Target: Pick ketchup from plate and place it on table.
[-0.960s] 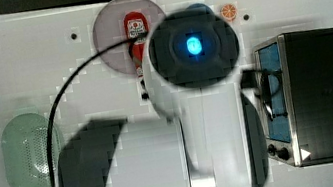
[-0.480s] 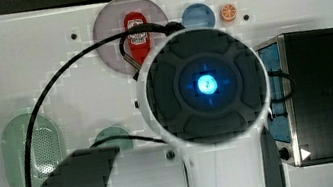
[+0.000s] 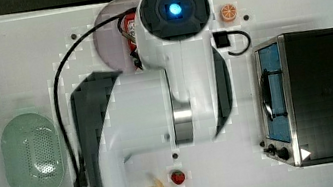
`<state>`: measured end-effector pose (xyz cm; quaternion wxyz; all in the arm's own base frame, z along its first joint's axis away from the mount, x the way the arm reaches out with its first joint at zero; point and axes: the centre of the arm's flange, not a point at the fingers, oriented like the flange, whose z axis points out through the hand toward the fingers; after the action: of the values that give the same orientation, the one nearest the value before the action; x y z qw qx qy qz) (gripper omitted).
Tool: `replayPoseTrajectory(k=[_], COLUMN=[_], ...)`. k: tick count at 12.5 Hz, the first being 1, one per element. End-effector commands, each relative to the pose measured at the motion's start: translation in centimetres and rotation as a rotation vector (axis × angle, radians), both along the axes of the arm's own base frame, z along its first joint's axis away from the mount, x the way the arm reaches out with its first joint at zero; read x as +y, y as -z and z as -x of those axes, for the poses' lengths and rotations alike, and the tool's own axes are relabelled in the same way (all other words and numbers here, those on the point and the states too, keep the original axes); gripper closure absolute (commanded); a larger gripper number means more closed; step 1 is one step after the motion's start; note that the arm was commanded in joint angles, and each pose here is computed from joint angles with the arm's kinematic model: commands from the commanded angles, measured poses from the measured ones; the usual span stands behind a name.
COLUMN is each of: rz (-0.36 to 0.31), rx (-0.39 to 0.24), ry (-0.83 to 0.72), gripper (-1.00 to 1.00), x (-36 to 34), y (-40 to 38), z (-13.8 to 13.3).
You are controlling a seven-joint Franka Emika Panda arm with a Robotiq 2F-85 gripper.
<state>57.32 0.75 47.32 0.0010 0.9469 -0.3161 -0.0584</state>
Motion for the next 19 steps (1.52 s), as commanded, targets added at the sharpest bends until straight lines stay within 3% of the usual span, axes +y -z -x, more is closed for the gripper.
replayPoseTrajectory(k=[1, 7, 10, 17, 19], rz=[-0.029, -0.082, -0.077, -0.034, -0.030], rx=[-0.011, -0.043, -0.083, -0.074, -0.116], ry=[-0.210, -0.481, -0.528, -0.606, -0.613], gripper=[-1.00, -1.00, -1.00, -1.00, -1.00], x=[1.9, 3.4, 3.7, 5.1, 5.5], y=[2.1, 11.8, 15.7, 22.9, 25.2], z=[-1.1, -4.9, -6.8, -10.9, -11.4])
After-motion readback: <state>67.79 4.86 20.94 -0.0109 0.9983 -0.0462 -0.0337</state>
